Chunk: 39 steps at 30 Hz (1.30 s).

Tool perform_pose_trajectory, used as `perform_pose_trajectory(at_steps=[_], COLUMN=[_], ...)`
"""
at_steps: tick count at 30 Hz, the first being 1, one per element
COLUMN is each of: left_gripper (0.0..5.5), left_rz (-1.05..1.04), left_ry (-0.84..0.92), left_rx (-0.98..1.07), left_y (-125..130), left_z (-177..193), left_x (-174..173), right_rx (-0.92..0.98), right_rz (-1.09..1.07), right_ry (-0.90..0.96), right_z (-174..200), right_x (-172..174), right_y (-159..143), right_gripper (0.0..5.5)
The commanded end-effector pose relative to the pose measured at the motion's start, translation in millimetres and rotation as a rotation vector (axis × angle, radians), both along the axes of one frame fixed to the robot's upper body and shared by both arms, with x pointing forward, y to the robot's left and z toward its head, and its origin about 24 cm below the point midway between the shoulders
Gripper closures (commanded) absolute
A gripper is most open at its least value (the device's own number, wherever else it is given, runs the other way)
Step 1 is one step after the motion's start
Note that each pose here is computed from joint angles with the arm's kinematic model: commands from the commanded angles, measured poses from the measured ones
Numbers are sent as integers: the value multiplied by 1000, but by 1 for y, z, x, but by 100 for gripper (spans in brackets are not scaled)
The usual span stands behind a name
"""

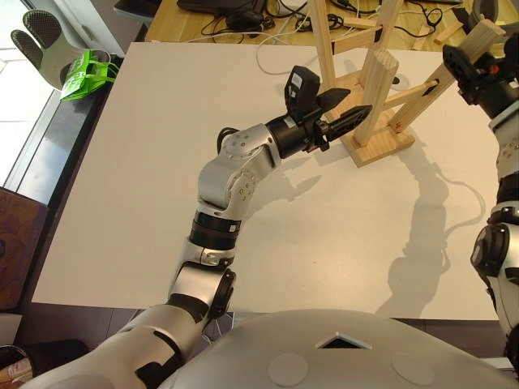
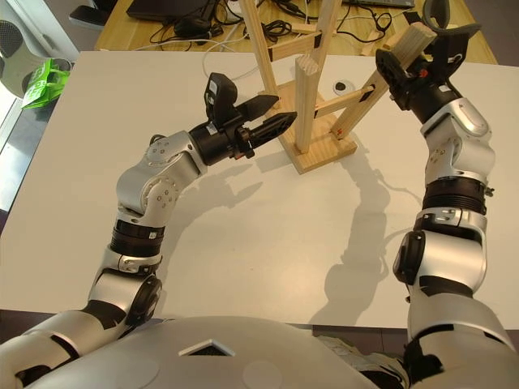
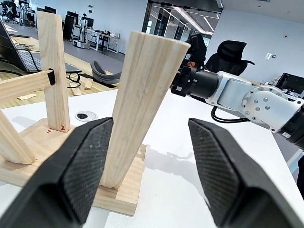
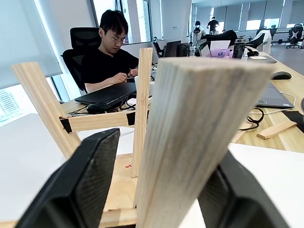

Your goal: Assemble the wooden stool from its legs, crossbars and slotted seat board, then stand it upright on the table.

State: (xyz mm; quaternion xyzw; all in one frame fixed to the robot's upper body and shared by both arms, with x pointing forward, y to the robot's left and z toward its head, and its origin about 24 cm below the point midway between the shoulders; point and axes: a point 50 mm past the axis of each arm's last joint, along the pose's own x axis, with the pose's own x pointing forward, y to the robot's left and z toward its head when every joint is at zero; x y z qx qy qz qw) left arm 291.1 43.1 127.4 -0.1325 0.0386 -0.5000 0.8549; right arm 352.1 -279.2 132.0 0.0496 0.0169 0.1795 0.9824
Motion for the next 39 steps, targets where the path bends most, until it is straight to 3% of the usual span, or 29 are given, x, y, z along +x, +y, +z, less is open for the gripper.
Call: perform_pose_trajectory(at_steps=[1, 10, 13, 16, 22, 27, 29, 33, 36, 39], left_gripper=[258, 258, 258, 258, 258, 258, 258, 258, 258, 258], left_rz=[10, 13, 18, 22, 29, 36, 40, 48, 55, 61], left_ry=[-2, 6, 11, 13, 11, 8, 10, 14, 20, 32], left_rx=[18, 27, 29, 30, 26, 25, 30, 37, 38, 41], left_y=[2, 4, 5, 5, 4, 5, 5, 6, 7, 9], left_z=[-2, -5, -6, -7, -6, -5, -6, -6, -8, -10], left_x=[1, 2, 2, 2, 3, 2, 3, 4, 5, 7], right_rx=[-4, -79, -157, -294, -227, -143, -131, -141, -88, 3], right_rz=[-71, -292, -231, -82, 171, 191, 170, 193, 191, 137], right_ry=[-34, -400, -510, -498, -41, 473, 519, 403, 181, -77], right_z=[7, 82, 111, 113, 43, -25, -29, -15, 16, 75], right_x=[1, 3, 0, -1, -1, -18, -18, -12, -4, 6], right_y=[-6, -21, -5, 25, 50, 28, 25, 31, 36, 38], right_gripper=[301, 301, 301, 319, 422, 514, 544, 548, 548, 548])
